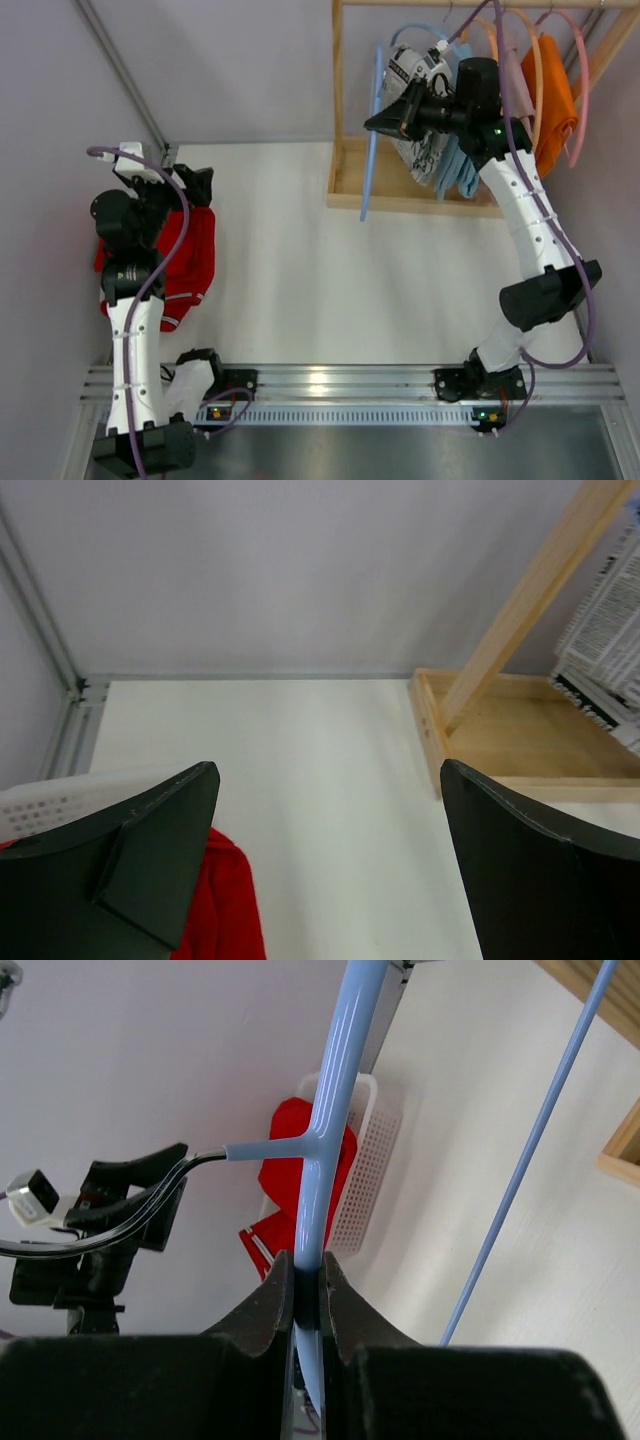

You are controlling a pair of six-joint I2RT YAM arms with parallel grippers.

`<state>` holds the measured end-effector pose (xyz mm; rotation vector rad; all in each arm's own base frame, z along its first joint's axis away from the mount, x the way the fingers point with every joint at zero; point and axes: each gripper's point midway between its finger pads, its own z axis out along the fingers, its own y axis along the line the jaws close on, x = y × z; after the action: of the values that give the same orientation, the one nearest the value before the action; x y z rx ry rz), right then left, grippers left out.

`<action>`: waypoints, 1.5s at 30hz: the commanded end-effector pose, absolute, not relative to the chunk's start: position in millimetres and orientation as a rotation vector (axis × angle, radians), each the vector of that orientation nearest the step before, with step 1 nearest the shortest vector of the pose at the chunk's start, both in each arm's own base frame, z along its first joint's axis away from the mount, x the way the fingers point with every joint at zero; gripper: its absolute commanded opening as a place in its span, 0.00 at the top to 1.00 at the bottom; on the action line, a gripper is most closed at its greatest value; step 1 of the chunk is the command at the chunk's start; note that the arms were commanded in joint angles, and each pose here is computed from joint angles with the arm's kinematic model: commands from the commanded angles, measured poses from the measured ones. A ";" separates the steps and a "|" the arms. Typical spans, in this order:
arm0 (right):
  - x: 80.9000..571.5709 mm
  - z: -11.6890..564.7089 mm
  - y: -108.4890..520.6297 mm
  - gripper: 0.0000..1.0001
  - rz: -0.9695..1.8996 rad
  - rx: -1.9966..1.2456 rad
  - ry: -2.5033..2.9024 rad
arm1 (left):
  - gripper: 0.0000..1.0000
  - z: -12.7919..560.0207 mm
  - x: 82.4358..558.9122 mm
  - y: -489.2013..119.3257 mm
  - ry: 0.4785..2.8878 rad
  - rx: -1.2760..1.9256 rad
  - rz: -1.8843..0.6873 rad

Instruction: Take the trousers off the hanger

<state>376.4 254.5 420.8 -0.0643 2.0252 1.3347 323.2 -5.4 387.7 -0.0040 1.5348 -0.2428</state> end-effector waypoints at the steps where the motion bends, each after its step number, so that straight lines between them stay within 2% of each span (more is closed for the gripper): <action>1: 385.9 478.8 252.3 1.00 1.343 -0.099 1.831 | 0.02 427.5 306.9 -40.1 1.445 0.120 -0.405; 5: 387.6 483.1 259.8 1.00 1.360 -0.098 1.816 | 0.02 446.8 313.8 -81.1 1.424 0.273 -0.505; 7: 383.7 482.8 263.5 1.00 1.356 -0.099 1.817 | 0.02 454.3 308.4 -125.7 1.389 0.407 -0.563; 11: 377.3 478.1 265.6 1.00 1.329 -0.096 1.827 | 0.10 468.6 307.4 -200.8 1.383 0.495 -0.674; 20: 369.6 467.7 269.8 1.00 1.255 -0.118 1.853 | 0.11 436.4 275.6 -307.5 1.464 0.653 -0.757; 24: 364.5 469.1 271.4 1.00 1.251 -0.126 1.852 | 0.17 406.7 278.4 -324.4 1.569 0.631 -0.726; 28: 356.2 462.0 275.7 1.00 1.273 -0.126 1.875 | 0.29 376.7 285.6 -331.4 1.648 0.593 -0.656; 34: 347.4 445.4 280.4 1.00 1.312 -0.108 1.923 | 0.39 359.2 289.1 -339.8 1.696 0.565 -0.622; 38: 341.2 444.2 284.5 1.00 1.350 -0.113 1.930 | 0.57 354.7 289.9 -343.3 1.711 0.560 -0.632; 41: 338.8 447.9 285.1 1.00 1.361 -0.119 1.921 | 0.66 349.8 290.2 -343.9 1.723 0.561 -0.631; 45: 334.6 450.8 284.4 1.00 1.369 -0.127 1.915 | 0.92 349.4 291.5 -339.2 1.738 0.525 -0.620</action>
<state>361.0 280.0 403.9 -0.0272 2.0550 1.2908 297.1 -333.3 339.6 0.5141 1.7713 -0.5852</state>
